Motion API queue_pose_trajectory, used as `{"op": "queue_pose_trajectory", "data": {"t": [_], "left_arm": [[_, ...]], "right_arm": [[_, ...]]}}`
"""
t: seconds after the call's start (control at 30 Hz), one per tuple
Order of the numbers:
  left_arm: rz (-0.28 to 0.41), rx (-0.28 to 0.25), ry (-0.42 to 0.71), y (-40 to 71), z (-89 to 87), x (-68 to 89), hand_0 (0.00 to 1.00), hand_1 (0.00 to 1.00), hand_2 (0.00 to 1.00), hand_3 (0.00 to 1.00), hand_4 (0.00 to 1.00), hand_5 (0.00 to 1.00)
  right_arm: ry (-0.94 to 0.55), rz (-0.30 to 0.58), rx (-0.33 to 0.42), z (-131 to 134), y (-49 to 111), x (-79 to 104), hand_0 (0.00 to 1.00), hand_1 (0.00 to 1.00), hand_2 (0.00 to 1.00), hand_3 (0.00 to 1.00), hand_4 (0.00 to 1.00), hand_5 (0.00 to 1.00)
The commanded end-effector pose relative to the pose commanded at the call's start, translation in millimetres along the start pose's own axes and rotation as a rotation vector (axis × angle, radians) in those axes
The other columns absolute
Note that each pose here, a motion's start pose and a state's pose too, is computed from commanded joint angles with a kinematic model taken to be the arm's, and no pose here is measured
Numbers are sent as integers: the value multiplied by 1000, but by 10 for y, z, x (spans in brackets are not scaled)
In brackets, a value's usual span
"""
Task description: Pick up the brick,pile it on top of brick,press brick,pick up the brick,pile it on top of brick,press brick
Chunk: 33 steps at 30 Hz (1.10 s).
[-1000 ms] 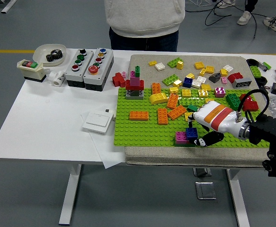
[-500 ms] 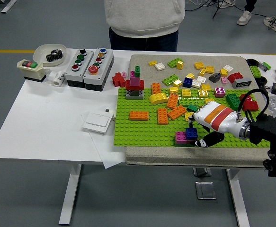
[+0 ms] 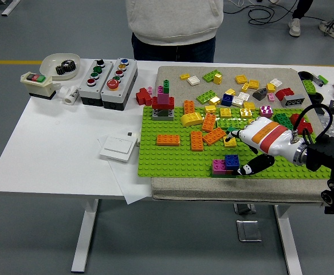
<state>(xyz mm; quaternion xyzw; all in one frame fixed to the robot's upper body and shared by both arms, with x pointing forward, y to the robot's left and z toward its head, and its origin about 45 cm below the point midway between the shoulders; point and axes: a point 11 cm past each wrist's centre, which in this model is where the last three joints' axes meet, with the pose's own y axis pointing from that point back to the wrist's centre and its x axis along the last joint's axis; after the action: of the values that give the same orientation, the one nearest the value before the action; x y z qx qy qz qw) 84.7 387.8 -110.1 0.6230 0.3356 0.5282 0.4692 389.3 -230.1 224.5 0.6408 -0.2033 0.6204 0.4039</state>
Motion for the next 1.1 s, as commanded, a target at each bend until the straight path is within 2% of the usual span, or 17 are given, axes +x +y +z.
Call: {"op": "queue_pose_trajectory", "data": {"t": [0.07,0.1,0.27,0.3,0.47,0.5,0.67,0.7,0.8,1.1], "left_arm": [[0,1,-2,0,-5,-3,705,726,760,616,725,686],[0,1,-2,-1,-7,-3,703,727,759,615,723,685],[1,5,-4,-3,-26,-4,703,727,759,615,723,685],[1,5,-5,-4,-29,-4,703,727,760,615,724,687],[1,9,-9,-6,-46,-7,703,727,760,615,724,687],[1,9,-10,-6,-48,-7,702,728,759,614,723,687],[0,11,-14,-6,-53,-9,702,728,759,614,723,687],[-1,12,-15,-6,-57,-11,701,728,759,614,722,687],[-2,12,-16,-6,-59,-17,701,728,759,614,722,687],[-3,8,-13,-5,-48,-21,699,725,758,615,722,687]], "right_arm": [[-17,28,-17,18,45,69,257,134,220,782,998,712],[-28,45,-24,27,63,110,323,219,319,833,998,781],[-82,184,-73,71,202,336,323,219,319,833,998,781],[-97,222,-78,65,242,390,446,474,620,779,998,735],[-168,289,-36,-2,425,433,446,474,620,779,998,735],[-173,288,-27,-16,446,424,584,588,681,616,970,680],[-194,252,44,-141,549,284,584,588,681,616,970,680],[-202,240,58,-174,563,238,630,612,689,592,931,668],[-213,210,81,-235,578,142,630,612,689,592,931,668],[-220,161,107,-320,569,-8,659,632,688,576,894,659]]}}
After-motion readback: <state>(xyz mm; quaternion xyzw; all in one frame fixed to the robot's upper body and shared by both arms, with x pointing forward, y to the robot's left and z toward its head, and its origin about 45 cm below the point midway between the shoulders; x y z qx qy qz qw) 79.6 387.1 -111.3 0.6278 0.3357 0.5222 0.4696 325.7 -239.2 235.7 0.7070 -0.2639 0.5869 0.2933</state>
